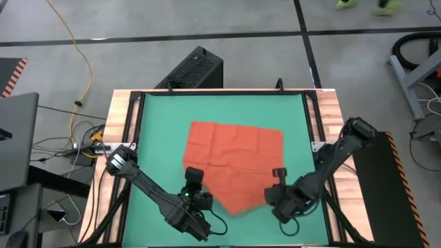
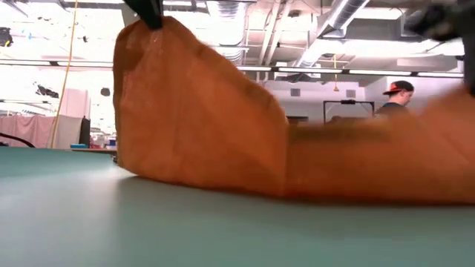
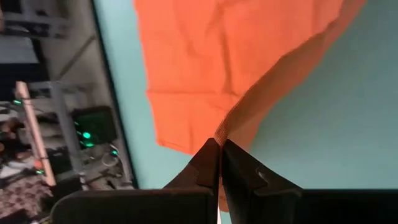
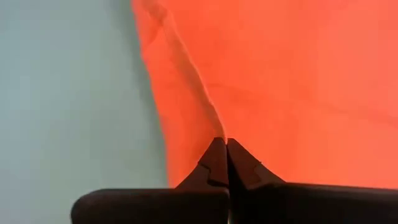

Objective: Roll towel
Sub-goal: Roll the orange microfiber towel

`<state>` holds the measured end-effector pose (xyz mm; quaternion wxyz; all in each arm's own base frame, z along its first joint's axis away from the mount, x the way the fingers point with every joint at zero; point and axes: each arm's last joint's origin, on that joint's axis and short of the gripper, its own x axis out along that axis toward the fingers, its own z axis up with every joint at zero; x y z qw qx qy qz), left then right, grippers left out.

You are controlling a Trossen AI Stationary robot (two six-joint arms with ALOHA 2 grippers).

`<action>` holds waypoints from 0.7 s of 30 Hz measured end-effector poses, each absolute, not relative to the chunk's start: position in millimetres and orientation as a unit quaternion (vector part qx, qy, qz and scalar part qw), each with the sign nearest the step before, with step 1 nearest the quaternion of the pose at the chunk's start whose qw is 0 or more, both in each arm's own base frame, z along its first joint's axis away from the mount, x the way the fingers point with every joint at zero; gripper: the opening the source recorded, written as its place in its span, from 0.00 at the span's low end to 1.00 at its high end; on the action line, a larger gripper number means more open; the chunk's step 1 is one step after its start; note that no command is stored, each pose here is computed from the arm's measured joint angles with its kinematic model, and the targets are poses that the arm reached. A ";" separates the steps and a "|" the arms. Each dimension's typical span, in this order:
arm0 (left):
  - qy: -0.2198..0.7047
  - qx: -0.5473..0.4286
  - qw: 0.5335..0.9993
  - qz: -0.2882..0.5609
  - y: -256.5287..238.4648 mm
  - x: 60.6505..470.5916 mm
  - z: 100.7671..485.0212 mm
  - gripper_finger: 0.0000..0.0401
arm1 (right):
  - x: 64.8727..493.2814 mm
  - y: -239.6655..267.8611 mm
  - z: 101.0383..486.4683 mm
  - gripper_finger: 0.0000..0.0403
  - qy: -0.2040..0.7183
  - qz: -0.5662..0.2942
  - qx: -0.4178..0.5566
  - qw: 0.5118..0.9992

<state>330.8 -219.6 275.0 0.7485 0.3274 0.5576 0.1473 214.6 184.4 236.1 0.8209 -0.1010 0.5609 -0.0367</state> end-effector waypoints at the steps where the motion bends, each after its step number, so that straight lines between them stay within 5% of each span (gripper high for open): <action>1: 0.549 0.330 0.752 0.152 -218.2 329.7 279.2 0.00 | 212.4 183.4 241.9 0.00 0.556 -0.061 -0.110 0.822; 12: 0.486 0.331 0.785 0.195 -190.8 318.0 326.9 0.00 | 199.7 147.4 263.4 0.00 0.567 -0.263 -0.140 0.768; 21: 0.552 0.326 0.734 0.224 -148.3 334.5 298.1 0.00 | 209.5 131.9 265.4 0.00 0.543 -0.297 -0.166 0.767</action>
